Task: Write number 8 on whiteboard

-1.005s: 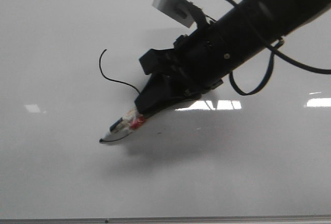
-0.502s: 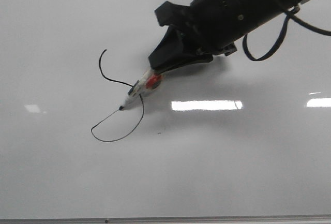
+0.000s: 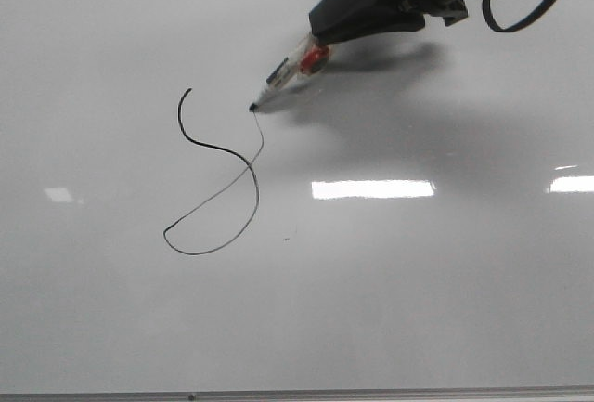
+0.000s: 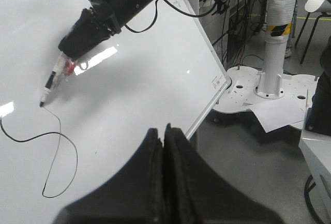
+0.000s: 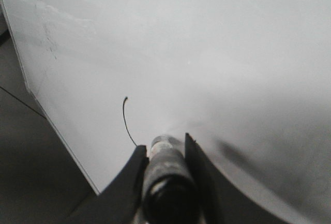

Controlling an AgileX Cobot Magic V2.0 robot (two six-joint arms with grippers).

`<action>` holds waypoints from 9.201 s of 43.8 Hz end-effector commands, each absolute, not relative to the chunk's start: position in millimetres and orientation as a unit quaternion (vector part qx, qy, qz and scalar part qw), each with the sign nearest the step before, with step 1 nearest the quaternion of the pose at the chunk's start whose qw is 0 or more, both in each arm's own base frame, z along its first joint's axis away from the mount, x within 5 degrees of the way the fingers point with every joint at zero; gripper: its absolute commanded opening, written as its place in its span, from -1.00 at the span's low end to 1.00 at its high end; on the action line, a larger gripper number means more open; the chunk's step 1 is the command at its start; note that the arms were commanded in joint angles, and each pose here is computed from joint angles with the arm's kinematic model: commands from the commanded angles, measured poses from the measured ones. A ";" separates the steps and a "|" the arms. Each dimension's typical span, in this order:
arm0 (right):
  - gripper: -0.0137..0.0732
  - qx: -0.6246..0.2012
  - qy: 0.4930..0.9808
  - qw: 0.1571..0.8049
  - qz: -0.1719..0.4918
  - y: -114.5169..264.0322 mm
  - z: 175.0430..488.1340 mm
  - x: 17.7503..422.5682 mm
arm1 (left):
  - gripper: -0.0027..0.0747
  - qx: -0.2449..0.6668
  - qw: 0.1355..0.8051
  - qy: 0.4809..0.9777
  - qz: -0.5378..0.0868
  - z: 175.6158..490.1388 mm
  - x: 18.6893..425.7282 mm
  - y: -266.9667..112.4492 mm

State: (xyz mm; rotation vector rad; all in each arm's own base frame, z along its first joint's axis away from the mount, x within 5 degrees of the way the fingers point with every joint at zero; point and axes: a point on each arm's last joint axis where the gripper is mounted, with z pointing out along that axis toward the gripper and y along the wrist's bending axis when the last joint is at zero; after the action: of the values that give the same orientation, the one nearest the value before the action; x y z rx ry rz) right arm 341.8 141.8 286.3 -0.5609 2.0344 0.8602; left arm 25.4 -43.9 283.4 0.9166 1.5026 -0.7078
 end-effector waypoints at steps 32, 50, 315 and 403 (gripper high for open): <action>-0.83 -0.471 0.659 0.445 0.382 177.7 396.6 257.5 | -0.99 0.347 0.624 0.607 -0.348 309.6 27.0 -46.4; -0.83 -0.607 0.626 0.389 0.297 178.5 412.0 173.5 | -0.47 0.432 0.518 0.687 -0.272 357.9 64.7 -108.5; -0.85 -0.124 0.742 0.617 0.232 40.1 277.7 56.8 | -0.98 -0.012 0.727 0.686 -0.027 234.8 48.3 -1.3; -0.85 0.009 0.706 0.708 0.014 0.5 198.6 56.4 | -0.99 -0.014 0.725 0.688 -0.025 204.5 55.5 -0.8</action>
State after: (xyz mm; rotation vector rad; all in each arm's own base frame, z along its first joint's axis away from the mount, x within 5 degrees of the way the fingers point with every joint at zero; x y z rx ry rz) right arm 57.2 2.4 191.5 0.0110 1.6734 0.0648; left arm 56.2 -1.2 199.9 -0.0230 1.6101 -0.0488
